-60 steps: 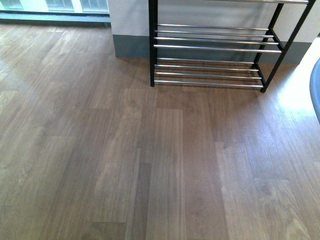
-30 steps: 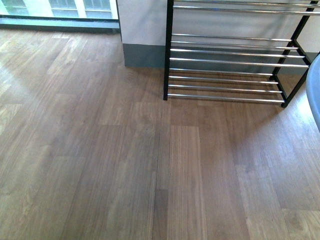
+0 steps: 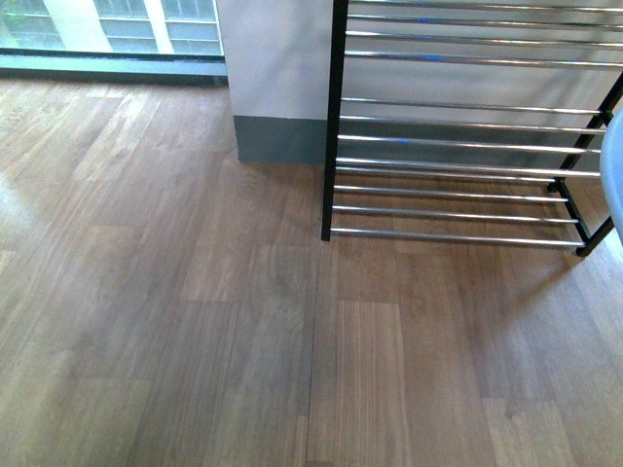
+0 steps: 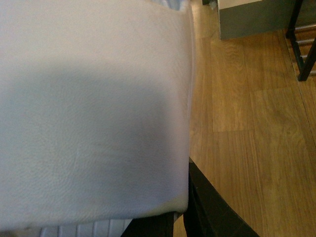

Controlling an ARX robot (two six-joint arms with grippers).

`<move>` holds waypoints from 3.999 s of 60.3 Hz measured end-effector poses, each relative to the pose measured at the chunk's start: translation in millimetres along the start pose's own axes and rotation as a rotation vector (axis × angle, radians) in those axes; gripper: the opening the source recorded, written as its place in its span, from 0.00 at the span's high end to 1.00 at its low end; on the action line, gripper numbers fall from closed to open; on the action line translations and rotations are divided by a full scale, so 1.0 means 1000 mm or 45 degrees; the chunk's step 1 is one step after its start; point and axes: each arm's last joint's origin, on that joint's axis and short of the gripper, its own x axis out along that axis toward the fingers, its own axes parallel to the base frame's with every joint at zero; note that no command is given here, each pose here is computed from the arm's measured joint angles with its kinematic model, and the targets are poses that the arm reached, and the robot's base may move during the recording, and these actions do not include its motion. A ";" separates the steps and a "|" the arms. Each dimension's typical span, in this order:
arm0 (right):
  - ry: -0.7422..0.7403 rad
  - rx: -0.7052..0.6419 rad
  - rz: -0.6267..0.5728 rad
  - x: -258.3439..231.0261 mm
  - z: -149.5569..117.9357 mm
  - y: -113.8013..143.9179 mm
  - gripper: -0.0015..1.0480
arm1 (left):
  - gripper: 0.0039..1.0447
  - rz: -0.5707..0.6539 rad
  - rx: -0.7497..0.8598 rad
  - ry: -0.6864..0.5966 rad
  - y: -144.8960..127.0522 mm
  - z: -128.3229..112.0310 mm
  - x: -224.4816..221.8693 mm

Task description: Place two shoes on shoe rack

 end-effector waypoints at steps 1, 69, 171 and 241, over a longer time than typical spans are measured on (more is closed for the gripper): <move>0.000 0.000 0.000 0.000 0.000 0.000 0.98 | 0.98 0.000 0.000 0.000 0.000 0.000 0.000; 0.001 0.000 0.006 0.000 0.000 0.000 0.98 | 0.98 0.003 -0.001 0.001 0.000 0.000 0.000; 0.002 0.002 -0.002 0.000 -0.001 0.000 0.98 | 0.98 0.001 0.000 0.001 0.000 0.000 0.000; 0.035 -0.056 0.227 0.122 0.038 0.052 0.98 | 0.98 0.001 0.000 0.001 0.000 0.000 0.000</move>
